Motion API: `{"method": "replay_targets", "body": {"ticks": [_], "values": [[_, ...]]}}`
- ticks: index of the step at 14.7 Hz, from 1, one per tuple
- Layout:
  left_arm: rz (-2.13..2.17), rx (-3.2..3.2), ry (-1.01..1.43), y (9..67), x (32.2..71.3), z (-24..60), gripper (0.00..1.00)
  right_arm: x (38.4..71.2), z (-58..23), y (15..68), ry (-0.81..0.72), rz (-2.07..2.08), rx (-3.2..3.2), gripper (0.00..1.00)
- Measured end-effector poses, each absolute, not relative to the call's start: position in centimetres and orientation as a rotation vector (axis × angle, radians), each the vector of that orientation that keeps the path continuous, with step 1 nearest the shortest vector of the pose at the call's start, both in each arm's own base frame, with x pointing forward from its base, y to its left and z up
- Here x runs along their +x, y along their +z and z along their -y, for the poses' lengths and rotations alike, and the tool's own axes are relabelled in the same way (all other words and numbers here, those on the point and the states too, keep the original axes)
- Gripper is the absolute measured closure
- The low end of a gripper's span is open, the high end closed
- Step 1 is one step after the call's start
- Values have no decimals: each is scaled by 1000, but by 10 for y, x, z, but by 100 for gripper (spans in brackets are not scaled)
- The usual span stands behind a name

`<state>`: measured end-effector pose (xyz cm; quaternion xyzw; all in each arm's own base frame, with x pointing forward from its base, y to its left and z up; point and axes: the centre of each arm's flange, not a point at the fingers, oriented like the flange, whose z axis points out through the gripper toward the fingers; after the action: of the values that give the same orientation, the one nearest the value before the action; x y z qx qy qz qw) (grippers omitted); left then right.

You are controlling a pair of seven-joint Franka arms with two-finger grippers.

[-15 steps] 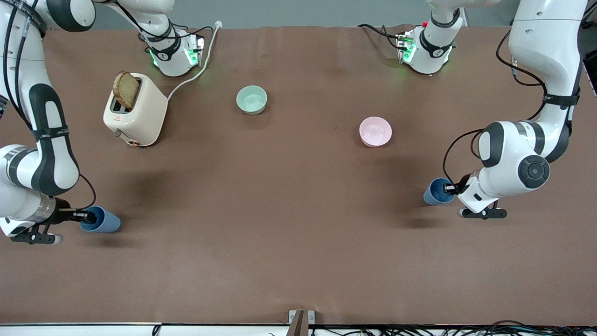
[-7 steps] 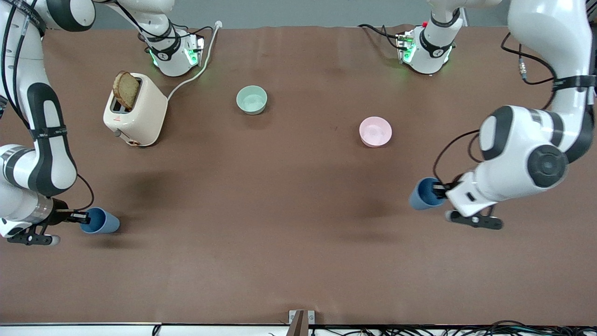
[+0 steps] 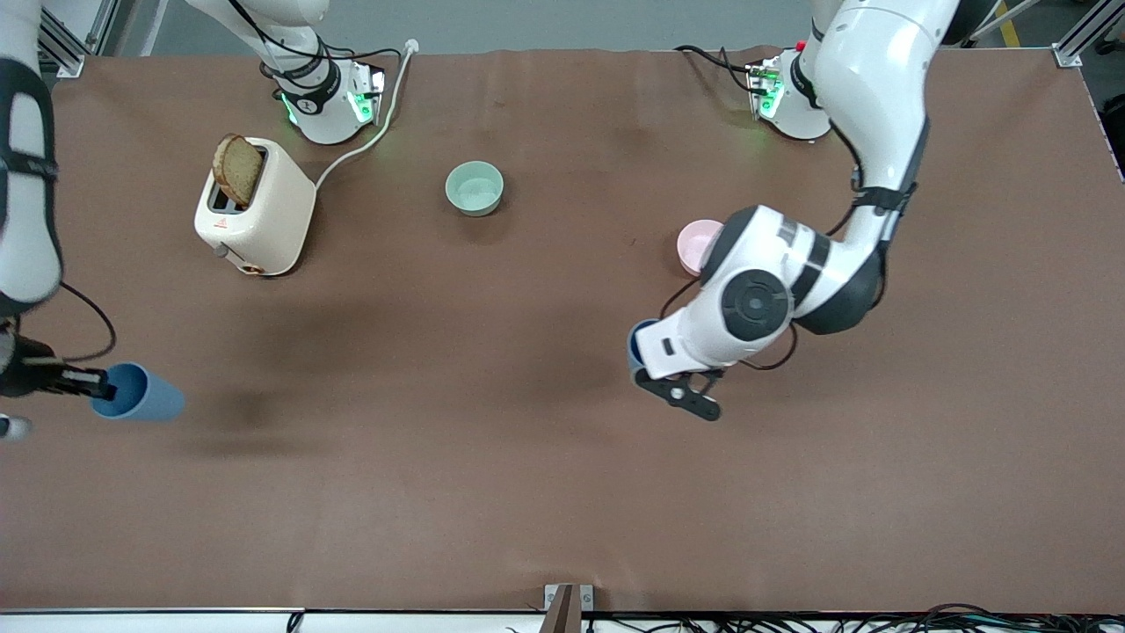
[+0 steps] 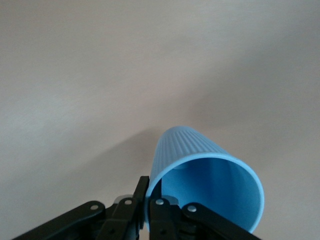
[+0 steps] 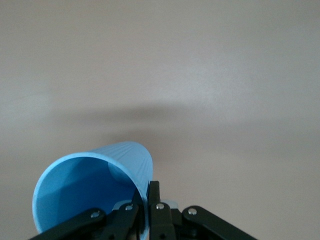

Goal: Stack blue cups with both arms
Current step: 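Lift the blue cup with the left gripper and carry it toward the table middle, then lower the held cup upright onto the table middle and open the left gripper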

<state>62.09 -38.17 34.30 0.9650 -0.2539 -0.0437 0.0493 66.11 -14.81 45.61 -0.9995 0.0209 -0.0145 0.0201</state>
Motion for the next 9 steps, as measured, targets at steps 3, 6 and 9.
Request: {"method": "replay_targets", "body": {"ticks": [3,6,9], "values": [[867,2917,-145,335,587,437,95,627,131,524,-5,-33,-3088,95],[955,2901,-177,306,540,497,95,594,123,570,-16,-23,-3084,95],[986,2887,-163,275,527,518,95,571,118,578,-3,-23,-3079,95]]}}
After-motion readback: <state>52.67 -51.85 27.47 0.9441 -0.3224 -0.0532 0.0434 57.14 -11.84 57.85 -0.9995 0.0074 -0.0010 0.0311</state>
